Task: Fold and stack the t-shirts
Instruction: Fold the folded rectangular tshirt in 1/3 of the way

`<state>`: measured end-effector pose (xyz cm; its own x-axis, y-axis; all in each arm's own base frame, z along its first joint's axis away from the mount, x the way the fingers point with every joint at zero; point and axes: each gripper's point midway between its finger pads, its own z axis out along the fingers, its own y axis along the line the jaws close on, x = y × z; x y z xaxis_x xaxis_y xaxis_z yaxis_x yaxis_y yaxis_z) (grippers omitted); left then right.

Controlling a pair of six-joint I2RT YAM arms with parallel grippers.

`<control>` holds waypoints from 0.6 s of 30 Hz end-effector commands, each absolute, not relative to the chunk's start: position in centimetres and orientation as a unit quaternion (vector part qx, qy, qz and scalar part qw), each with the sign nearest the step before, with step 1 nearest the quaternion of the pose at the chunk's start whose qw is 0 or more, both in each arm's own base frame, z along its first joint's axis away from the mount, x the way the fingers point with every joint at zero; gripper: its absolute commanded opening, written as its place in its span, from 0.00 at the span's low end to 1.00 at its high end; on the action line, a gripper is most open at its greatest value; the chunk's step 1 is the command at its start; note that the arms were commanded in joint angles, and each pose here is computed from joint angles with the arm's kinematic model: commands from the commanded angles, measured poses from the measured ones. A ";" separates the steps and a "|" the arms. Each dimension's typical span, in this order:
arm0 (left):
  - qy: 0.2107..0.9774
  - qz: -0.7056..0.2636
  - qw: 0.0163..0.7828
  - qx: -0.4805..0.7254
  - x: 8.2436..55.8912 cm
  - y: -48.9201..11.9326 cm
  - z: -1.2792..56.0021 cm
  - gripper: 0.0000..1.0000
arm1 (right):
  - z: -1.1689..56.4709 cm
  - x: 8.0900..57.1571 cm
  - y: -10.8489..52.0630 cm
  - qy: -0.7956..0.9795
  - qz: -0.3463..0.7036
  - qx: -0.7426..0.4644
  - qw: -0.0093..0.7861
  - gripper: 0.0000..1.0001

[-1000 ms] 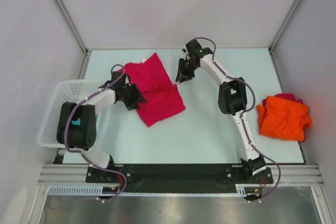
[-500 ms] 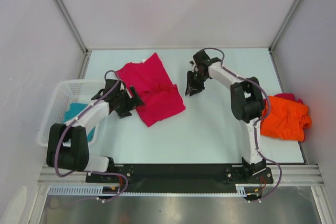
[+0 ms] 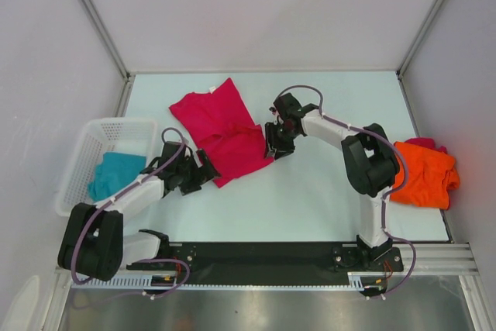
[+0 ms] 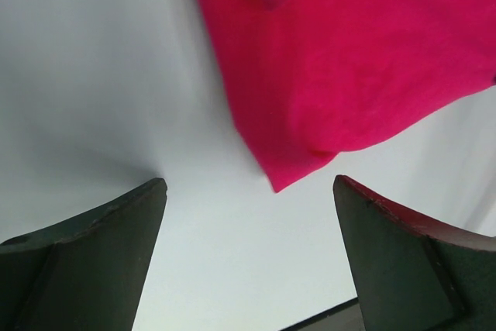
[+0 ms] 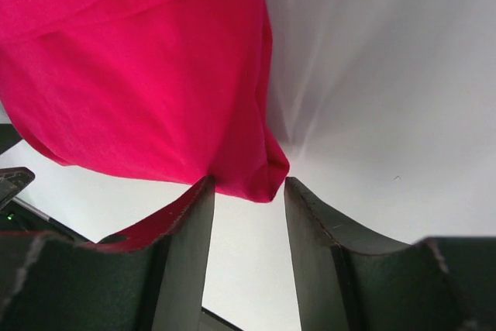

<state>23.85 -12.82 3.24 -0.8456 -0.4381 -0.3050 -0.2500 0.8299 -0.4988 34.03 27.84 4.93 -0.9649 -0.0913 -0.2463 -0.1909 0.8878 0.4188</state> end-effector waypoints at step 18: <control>0.936 -0.260 0.157 -0.175 24.5 -18.4 -2.5 0.92 | 2.2 35.7 27.5 0.965 0.228 -0.063 0.112 0.24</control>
